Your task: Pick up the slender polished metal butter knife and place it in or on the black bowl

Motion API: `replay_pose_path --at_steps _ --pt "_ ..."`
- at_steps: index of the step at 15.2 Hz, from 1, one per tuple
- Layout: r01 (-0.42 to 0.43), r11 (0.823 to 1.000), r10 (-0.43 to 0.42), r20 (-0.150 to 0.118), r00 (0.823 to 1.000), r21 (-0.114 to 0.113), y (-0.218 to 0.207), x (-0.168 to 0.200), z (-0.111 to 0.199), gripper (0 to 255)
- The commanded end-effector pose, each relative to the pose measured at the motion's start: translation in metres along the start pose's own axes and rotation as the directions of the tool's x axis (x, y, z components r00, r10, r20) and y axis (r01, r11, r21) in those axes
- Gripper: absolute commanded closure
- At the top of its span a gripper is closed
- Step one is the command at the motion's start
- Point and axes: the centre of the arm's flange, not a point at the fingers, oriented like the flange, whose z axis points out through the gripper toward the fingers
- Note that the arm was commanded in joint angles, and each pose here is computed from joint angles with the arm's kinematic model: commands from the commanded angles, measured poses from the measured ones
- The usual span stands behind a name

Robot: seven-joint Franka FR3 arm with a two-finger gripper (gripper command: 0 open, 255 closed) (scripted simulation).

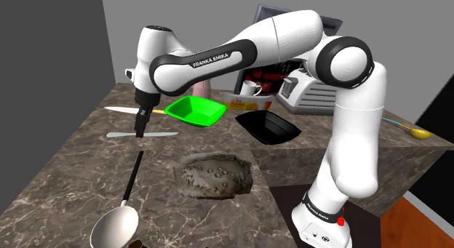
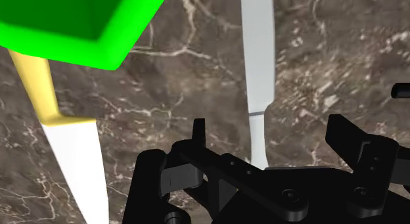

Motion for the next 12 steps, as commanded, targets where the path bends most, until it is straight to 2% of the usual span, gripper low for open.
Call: replay_pose_path --at_steps 1,3,11,12 --pt "0.001 1.000 -0.001 -0.001 1.000 0.000 -0.0005 0.0008 0.0100 0" --pt "0.001 1.000 -0.001 -0.001 1.000 0.000 -0.0006 0.0007 0.0183 0" --pt "0.001 1.000 -0.001 -0.001 1.000 0.000 -0.0005 0.0007 0.0183 0" --pt "0.001 1.000 -0.001 -0.001 1.000 0.000 -0.0005 0.0007 0.0183 255"
